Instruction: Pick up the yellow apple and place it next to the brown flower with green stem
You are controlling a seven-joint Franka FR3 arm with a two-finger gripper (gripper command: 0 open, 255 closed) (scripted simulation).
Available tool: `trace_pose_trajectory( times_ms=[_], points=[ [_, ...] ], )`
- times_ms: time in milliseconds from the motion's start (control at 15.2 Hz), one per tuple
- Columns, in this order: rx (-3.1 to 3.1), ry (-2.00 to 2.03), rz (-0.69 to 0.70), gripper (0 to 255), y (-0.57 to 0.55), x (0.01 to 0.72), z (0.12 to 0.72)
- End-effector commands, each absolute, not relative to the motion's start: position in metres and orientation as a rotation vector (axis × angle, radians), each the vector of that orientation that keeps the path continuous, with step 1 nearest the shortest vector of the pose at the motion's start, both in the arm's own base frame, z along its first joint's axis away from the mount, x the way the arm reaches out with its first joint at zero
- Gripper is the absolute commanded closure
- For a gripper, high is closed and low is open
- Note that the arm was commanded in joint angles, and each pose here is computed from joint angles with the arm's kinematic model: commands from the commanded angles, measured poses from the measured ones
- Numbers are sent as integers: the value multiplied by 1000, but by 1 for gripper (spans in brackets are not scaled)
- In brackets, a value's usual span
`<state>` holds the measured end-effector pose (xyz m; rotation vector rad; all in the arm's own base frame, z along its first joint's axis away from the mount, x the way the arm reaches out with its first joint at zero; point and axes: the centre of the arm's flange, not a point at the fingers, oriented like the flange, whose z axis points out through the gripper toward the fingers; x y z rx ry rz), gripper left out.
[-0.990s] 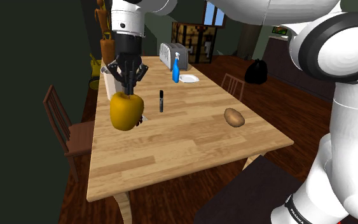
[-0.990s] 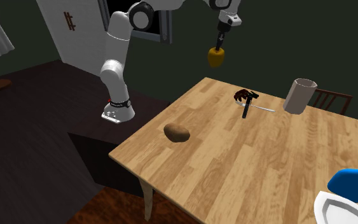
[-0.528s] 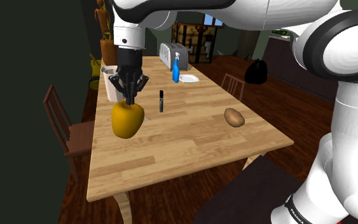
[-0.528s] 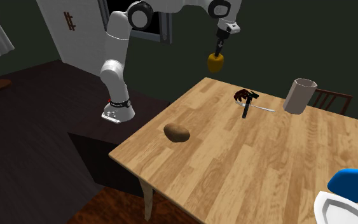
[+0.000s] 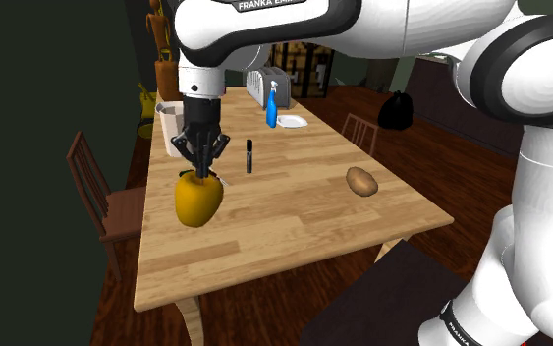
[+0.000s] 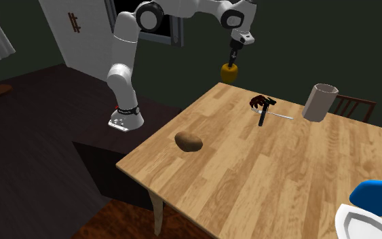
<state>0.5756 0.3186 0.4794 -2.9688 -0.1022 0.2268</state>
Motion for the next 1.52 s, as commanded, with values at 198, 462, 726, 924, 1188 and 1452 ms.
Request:
trace_pose_trajectory(
  times_ms=[198,462,726,924,1188,1452],
  points=[
    [-2969,-102,226,255,318,576,453],
    [-2969,-102,226,255,318,576,432],
    [-2969,-102,226,255,318,576,409],
    [-2969,-102,226,255,318,576,409],
    [-2969,-102,226,255,318,576,409],
    [-2969,-102,226,0,319,576,409]
  ],
)
